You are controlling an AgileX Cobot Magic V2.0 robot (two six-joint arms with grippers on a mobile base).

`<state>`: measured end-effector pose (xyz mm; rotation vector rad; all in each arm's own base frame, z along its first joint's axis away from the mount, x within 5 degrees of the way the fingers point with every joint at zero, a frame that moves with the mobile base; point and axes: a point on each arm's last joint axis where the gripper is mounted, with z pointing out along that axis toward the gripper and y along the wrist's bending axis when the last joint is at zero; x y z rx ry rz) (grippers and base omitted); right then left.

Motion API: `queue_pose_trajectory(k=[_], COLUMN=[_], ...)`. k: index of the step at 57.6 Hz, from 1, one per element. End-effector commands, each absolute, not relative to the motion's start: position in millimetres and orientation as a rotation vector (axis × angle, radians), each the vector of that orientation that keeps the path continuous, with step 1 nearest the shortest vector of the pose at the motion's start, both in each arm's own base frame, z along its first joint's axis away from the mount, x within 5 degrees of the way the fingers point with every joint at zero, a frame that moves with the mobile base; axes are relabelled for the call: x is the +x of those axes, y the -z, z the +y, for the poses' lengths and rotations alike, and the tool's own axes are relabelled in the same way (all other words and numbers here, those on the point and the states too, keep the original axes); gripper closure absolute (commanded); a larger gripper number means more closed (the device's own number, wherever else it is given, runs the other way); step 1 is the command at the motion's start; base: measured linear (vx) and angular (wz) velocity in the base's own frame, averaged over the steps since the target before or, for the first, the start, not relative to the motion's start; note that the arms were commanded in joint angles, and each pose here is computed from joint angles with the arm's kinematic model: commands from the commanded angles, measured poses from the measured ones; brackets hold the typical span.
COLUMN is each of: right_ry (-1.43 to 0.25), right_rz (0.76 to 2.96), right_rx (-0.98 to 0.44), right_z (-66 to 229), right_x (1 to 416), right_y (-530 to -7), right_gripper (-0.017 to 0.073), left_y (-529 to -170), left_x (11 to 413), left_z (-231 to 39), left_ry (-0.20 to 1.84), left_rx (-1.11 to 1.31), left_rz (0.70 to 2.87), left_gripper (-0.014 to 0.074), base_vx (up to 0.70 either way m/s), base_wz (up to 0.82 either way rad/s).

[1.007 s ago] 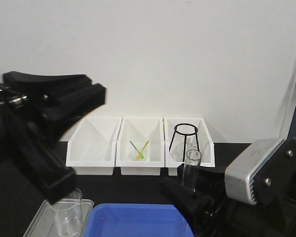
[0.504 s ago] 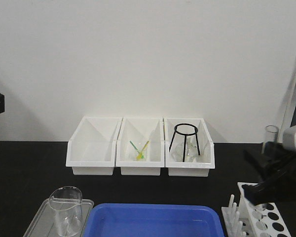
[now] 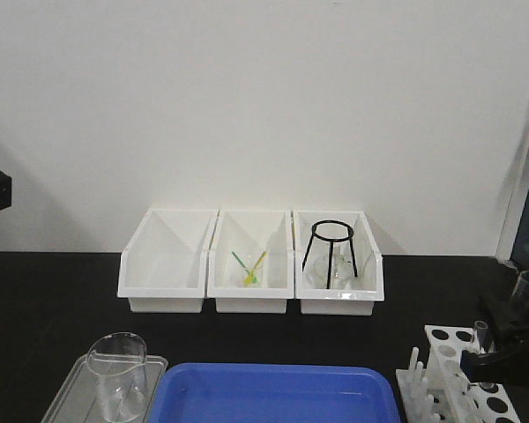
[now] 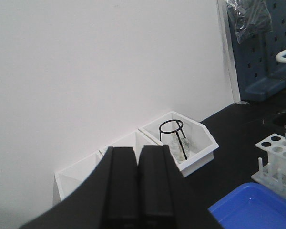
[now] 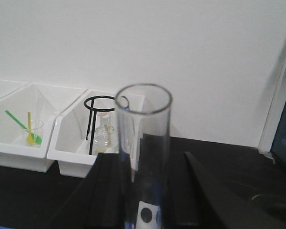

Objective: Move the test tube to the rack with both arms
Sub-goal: 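Carry the tube with the right gripper over the white rack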

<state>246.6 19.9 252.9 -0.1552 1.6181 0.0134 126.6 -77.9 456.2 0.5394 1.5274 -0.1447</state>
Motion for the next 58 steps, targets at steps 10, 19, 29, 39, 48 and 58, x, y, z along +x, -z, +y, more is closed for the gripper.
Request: queue_pose_trajectory(k=[10,19,29,39,48,58], right_ry=[-0.04,-0.059,-0.063,-0.066,-0.073,-0.078], right_rz=[1.431,1.445,1.464,1.518,1.561,1.616], right_rx=[-0.18,-0.17,-0.171,-0.173,-0.174,-0.175], right_z=[23.8,24.6,25.1,25.5,26.2,26.7], right_x=[257.3,264.7,270.7,277.0,284.2,290.1], right_y=[-265.6,-254.5,-245.0,-230.0,-209.9,-189.7], right_gripper=[0.0567,0.0567,0.0567,0.0567,0.0567,0.0567], left_y=[-472.2,-472.2,-472.2,-472.2,-472.2,-472.2], left_x=[122.4,122.3,122.3,122.3,122.3,122.3], left_z=[-77.4,-77.5,-77.5,-77.5,-77.5,-77.5], left_ry=[0.166,0.167,0.167,0.168,0.168,0.168], left_rx=[0.536,0.536,0.536,0.536,0.536,0.536], left_rz=[1.429,1.428,1.428,1.428,1.428,1.428], left_gripper=[0.0601,0.0601,0.0601,0.0601,0.0601,0.0601], base_vx=[0.0,0.0,0.0,0.0,0.0,0.0], base_wz=[0.0,0.0,0.0,0.0,0.0,0.0])
